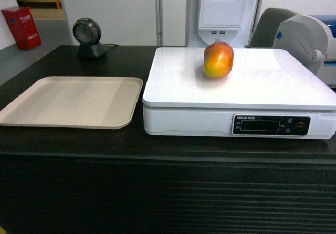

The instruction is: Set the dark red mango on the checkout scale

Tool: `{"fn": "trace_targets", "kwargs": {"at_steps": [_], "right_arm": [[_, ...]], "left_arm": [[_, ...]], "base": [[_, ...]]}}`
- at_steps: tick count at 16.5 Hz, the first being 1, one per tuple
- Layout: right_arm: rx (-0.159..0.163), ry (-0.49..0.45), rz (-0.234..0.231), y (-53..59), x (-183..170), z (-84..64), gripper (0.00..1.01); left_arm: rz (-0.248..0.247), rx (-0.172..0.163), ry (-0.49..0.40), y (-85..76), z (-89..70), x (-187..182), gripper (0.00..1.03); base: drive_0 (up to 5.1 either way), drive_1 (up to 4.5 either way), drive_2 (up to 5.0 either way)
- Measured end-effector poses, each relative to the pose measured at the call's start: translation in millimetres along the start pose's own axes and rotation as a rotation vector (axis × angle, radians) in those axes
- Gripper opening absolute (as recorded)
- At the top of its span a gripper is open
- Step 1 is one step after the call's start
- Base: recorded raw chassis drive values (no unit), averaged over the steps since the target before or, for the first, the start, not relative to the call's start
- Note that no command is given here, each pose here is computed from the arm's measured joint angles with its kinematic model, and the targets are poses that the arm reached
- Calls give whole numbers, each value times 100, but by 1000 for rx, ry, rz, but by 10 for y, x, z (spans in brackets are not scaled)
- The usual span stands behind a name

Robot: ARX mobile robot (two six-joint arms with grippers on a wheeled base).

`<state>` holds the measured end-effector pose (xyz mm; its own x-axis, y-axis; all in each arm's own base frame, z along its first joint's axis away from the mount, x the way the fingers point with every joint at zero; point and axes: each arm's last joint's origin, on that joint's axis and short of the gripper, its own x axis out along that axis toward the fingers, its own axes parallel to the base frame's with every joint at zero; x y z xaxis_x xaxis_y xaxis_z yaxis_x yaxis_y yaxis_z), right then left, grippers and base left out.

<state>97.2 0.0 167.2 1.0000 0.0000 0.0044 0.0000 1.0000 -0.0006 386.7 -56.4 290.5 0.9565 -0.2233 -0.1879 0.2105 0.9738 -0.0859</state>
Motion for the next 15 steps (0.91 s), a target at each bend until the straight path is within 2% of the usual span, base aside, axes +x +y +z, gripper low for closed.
{"fn": "trace_targets", "kwargs": {"at_steps": [1,3,4,6,8,11,15], "right_arm": [[0,-1,0,0,0,1,98],[0,-1,0,0,0,1,98],[0,0,0,0,0,0,98],[0,0,0,0,0,0,98],[0,0,0,0,0,0,98],[0,0,0,0,0,0,98],[0,0,0,0,0,0,98]], "left_arm": [[164,-76,-1,315,-68,-355,98],[248,-111,-1,484,-211,-678,98],[269,-111,-22,509,-281,-894,98],[279,-78,-55,469,-387,-1241,98],[297,-43,-47,394,-558,-1469,98],[303,-19,-22,285,-755,-1648,98],[289,14,-23,95,-895,-1829,98]], "base": [[0,0,0],[0,0,0],[0,0,0],[0,0,0],[0,0,0],[0,0,0],[0,0,0]]}}
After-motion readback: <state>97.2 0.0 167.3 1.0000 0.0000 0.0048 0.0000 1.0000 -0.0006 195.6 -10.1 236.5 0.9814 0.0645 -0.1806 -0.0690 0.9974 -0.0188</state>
